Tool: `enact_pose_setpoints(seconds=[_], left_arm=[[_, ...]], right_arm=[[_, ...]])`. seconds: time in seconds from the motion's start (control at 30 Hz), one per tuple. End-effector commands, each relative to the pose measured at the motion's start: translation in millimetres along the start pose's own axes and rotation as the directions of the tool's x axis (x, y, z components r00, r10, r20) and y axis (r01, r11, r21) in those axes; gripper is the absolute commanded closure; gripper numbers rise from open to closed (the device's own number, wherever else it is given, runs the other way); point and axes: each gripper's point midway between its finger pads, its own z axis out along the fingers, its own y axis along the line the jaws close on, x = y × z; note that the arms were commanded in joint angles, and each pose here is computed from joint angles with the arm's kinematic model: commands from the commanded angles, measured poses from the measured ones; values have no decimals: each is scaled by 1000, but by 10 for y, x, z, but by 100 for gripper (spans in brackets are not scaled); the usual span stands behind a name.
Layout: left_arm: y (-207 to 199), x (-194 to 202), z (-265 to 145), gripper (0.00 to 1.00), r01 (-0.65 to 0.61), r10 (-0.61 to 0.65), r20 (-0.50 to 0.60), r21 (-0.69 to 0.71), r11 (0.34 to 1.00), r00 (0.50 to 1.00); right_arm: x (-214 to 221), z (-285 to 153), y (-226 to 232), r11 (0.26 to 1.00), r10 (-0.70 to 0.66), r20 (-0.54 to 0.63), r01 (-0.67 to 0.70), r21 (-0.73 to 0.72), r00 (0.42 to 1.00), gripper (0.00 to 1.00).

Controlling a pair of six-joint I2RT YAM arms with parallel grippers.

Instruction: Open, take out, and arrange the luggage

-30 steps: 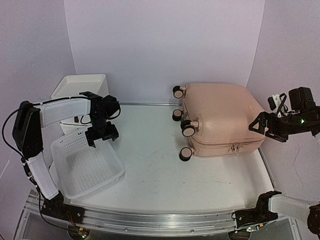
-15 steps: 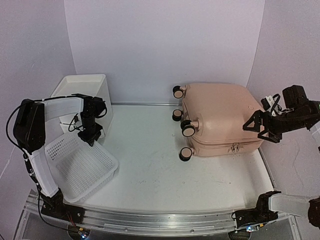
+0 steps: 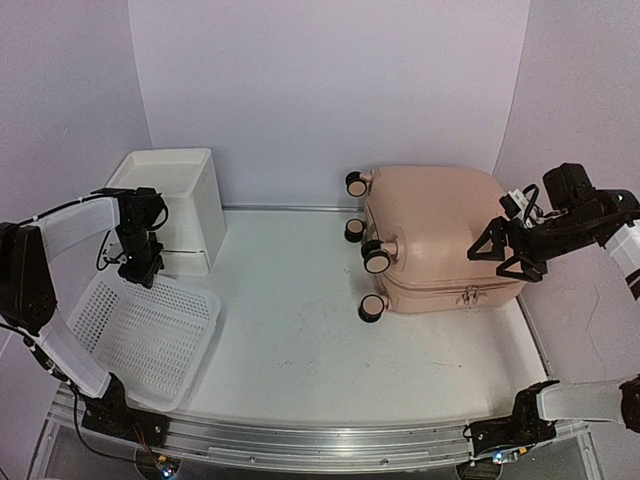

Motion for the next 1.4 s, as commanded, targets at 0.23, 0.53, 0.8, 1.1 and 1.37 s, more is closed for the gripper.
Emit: enact_pose_setpoints(seconds=[0.23, 0.53, 0.8, 1.1, 1.37], left_arm=[[-137, -31, -318, 12, -123, 127, -24, 134, 983, 992], [-735, 745, -1477, 1, -536, 677, 157, 745, 396, 719], [-713, 2282, -2353, 0, -596, 753, 545, 760, -258, 368], [-1018, 3830, -2246, 2, -592, 601, 799, 479, -648, -12], [-1399, 4224, -2073, 1, -579, 367, 911, 199, -791, -188]], right_arm=[[-45, 113, 213, 988, -150, -59, 152, 25, 987, 2], [-71, 225, -28, 963, -197, -100, 212, 169, 975, 2], [-84, 185, -156, 945, -206, -87, 221, 240, 975, 2], [47, -86, -162, 938, -222, -53, 229, 260, 974, 2], [225, -307, -257, 926, -233, -18, 227, 302, 972, 2]])
